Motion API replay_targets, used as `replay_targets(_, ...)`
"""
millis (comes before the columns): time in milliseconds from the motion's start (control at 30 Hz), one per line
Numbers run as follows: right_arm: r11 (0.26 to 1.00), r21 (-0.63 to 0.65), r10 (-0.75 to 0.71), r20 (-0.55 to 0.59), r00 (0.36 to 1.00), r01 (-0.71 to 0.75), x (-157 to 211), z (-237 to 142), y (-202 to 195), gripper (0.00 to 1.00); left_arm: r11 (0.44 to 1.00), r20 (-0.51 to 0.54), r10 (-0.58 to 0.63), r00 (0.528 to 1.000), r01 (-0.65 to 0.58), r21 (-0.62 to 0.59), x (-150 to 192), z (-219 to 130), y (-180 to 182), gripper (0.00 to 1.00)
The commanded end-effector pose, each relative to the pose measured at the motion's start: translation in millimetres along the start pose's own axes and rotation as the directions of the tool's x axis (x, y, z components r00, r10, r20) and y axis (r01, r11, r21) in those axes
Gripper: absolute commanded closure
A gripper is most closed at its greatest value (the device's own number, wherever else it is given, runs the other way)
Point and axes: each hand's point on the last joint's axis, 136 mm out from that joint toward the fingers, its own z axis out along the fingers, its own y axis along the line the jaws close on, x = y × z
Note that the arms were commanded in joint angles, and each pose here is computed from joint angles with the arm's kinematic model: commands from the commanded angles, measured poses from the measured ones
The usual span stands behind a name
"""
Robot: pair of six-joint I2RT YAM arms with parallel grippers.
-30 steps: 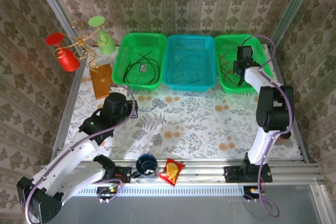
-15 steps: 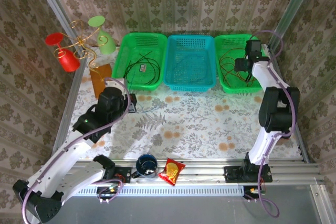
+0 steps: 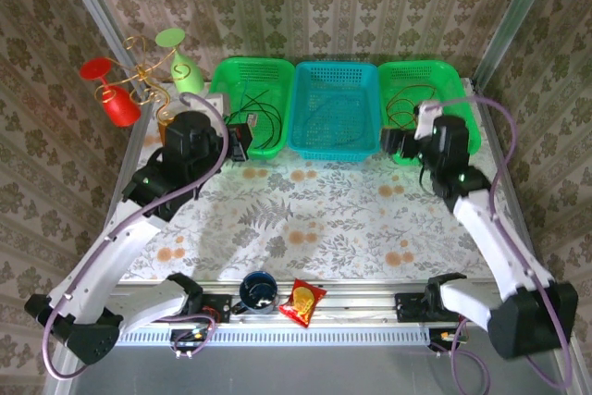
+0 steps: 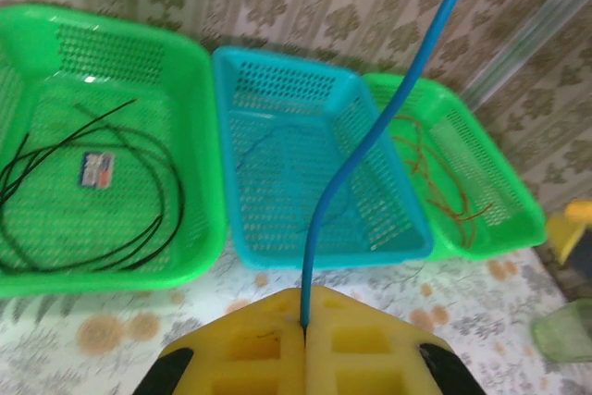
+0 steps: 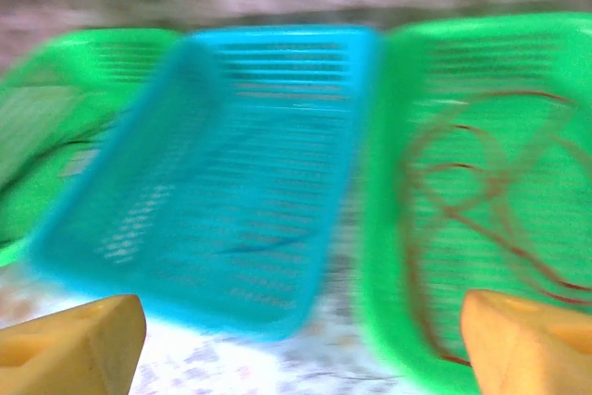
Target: Untangle the cables
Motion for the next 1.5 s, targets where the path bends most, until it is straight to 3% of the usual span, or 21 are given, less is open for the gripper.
replay_targets(0,0.912,-0.286,-0.207,0.295,0.933,0.293,-31.3,-31.8,82.9,0.12,0.995,0.012,0.04,0.999,-0.041,0.093,-17.7,-5.3,-25.7,1.0)
replay_targets(100,0.811,-0.347,-0.37,0.319,0.873,0.471,-10.7,-43.3,117.0,0.12,0.991,0.009,0.045,0.999,-0.046,0.124,-24.2,-3.4,-36.0,1.0)
replay_targets(300,0.671,-0.411,-0.564,0.258,0.785,0.617,20.9,-37.6,140.0,0.14,0.985,0.009,0.047,0.999,-0.048,0.164,-26.4,-5.7,-48.4,1.0)
replay_targets(500,0.541,-0.561,-0.611,0.249,0.751,0.626,39.6,-27.8,174.8,0.24,0.975,-0.002,0.025,1.0,-0.024,0.219,-24.1,-13.8,-60.3,1.0)
replay_targets(800,0.405,-0.604,-0.708,0.269,0.654,0.686,51.1,4.1,204.9,0.34,0.972,-0.017,0.031,0.999,-0.026,0.234,-19.5,-23.9,-66.7,1.0)
replay_targets(967,0.344,-0.614,-0.767,0.252,0.59,0.71,53.8,16.9,205.1,0.41,0.968,-0.03,0.034,0.999,-0.026,0.25,-14.7,-25.8,-72.3,1.0)
replay_targets(1333,0.298,-0.691,-0.776,0.227,0.588,0.659,77.2,30.0,224.1,0.53,0.97,-0.03,0.04,0.999,-0.032,0.243,-12.6,-24.3,-72.9,1.0)
replay_targets(1367,0.295,-0.693,-0.777,0.227,0.587,0.658,78.7,31.3,224.8,0.55,0.97,-0.032,0.041,0.999,-0.032,0.241,-12.5,-24.3,-72.6,1.0)
replay_targets(1467,0.288,-0.695,-0.788,0.22,0.576,0.659,82.0,36.8,225.4,0.77,0.97,-0.032,0.044,0.999,-0.035,0.241,-12.5,-24.6,-72.7,1.0)
